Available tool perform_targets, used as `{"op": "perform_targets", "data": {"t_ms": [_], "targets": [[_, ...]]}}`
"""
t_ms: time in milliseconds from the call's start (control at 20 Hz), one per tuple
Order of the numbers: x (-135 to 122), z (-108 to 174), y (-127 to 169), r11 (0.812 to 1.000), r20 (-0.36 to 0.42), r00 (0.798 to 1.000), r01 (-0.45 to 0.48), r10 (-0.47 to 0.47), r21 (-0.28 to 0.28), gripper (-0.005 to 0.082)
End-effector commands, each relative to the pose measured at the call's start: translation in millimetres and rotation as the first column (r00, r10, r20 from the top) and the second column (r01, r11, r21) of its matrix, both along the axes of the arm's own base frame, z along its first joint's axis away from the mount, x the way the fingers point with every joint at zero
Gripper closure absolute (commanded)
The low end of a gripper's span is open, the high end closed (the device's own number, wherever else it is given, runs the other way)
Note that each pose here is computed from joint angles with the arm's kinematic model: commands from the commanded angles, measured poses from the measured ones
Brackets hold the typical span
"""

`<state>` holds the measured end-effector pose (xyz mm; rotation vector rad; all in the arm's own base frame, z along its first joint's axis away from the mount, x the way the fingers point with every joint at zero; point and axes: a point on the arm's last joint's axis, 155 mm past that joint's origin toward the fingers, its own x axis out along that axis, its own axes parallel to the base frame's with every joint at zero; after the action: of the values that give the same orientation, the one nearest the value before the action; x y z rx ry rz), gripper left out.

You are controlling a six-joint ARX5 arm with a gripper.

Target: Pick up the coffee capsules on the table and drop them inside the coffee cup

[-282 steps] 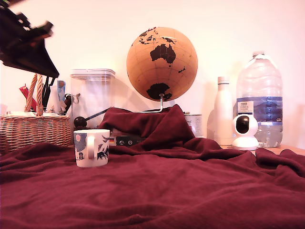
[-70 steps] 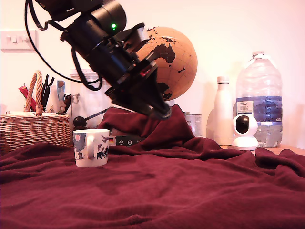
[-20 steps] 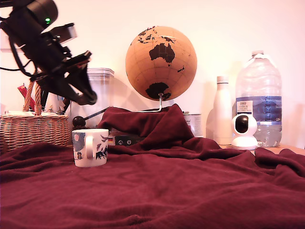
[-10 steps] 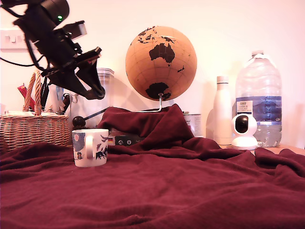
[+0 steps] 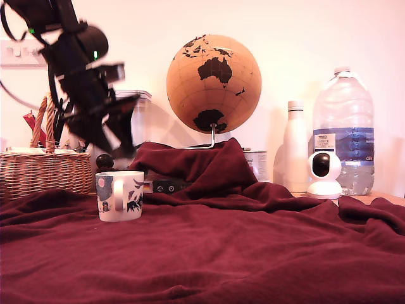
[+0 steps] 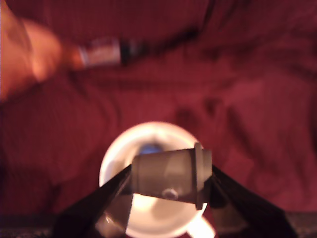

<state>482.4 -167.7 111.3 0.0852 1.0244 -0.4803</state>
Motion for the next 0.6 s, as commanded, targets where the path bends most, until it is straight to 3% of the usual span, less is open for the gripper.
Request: {"op": "perform_targets", "data": {"t_ms": [0,550], "targets": [[-0.2,-19.8,2.6,1.0,-0.042,0.999,-0.002,0.003,0.023,0.0485],[-0.9,-24.1,3.0,1.0,-0.054,0.999,-0.003,0.004,0.024,0.0485]]}}
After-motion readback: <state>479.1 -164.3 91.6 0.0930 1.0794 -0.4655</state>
